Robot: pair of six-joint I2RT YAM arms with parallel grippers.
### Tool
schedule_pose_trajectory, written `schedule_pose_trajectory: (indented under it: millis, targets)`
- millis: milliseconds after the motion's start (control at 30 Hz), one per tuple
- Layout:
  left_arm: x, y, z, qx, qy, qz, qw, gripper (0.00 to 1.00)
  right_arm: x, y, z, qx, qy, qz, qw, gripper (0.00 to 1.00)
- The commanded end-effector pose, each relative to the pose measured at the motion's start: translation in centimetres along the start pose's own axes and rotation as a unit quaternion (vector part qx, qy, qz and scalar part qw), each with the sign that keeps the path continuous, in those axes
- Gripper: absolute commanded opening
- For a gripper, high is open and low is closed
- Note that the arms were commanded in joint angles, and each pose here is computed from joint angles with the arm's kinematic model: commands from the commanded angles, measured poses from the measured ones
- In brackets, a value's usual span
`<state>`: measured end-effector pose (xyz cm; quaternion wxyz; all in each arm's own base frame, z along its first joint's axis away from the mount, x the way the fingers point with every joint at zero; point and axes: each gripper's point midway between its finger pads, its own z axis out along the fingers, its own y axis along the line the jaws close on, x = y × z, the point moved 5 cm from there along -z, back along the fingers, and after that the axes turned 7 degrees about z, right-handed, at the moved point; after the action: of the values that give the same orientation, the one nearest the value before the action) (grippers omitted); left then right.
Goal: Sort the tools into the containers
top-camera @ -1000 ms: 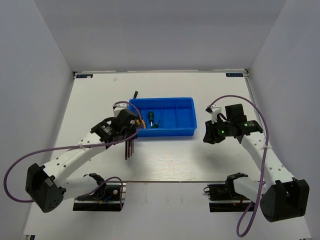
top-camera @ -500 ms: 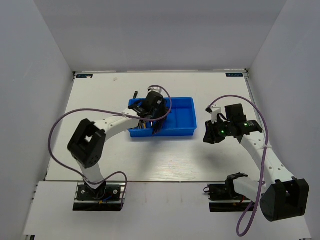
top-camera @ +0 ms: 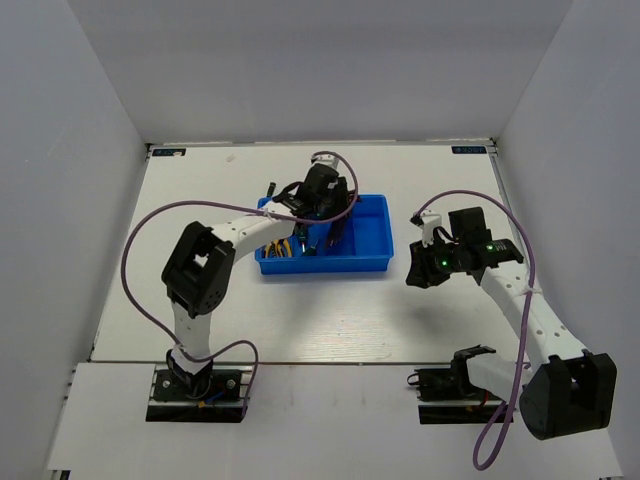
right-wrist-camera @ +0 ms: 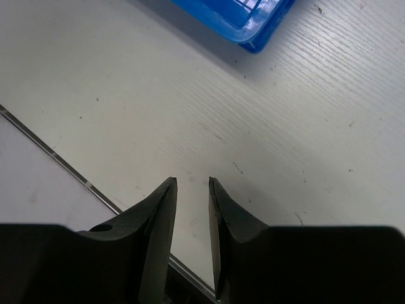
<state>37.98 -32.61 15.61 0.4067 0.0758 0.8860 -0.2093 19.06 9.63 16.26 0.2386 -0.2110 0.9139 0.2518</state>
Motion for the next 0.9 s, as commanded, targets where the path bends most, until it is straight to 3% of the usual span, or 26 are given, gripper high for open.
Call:
schedule_pose_trajectory:
  millis: [0, 300, 500, 600, 633, 667, 733, 867]
  targets:
    - [-3.1, -1.4, 0.3, 0.02, -0.046, -0.02, 0.999, 0.0, -0.7, 0.2, -0.4, -0.003, -0.008, -0.007, 1.0, 0.33]
    - [-2.1, -0.2, 1.8, -0.047, -0.042, -0.057, 0.996, 0.0, -0.7, 0.2, -0.4, -0.001, -0.008, -0.009, 1.0, 0.33]
    - [-1.3, 0.1, 1.4, -0.046, -0.035, -0.054, 0.997, 0.0, -0.8, 0.1, -0.4, 0.0, -0.007, -0.008, 1.0, 0.33]
    - [-1.5, -0.1, 0.2, -0.03, -0.04, -0.045, 0.998, 0.19, -0.6, 0.1, -0.3, -0.003, -0.004, -0.006, 1.0, 0.33]
    - [-1.4, -0.2, -0.1, -0.024, -0.038, -0.045, 0.998, 0.33, -0.7, 0.1, -0.3, -0.003, -0.004, -0.006, 1.0, 0.33]
    - [-2.0, -0.4, -0.5, -0.019, -0.047, -0.04, 0.998, 0.39, -0.6, 0.1, -0.3, -0.002, -0.003, -0.005, 1.0, 0.33]
    - [-2.0, -0.5, -1.1, -0.012, -0.047, -0.041, 0.998, 0.45, -0.6, 0.0, -0.2, -0.003, -0.003, -0.004, 1.0, 0.33]
    - [-1.7, -0.6, -1.3, -0.002, -0.04, -0.03, 0.999, 0.46, -0.6, 0.0, -0.1, -0.003, 0.0, -0.003, 1.0, 0.33]
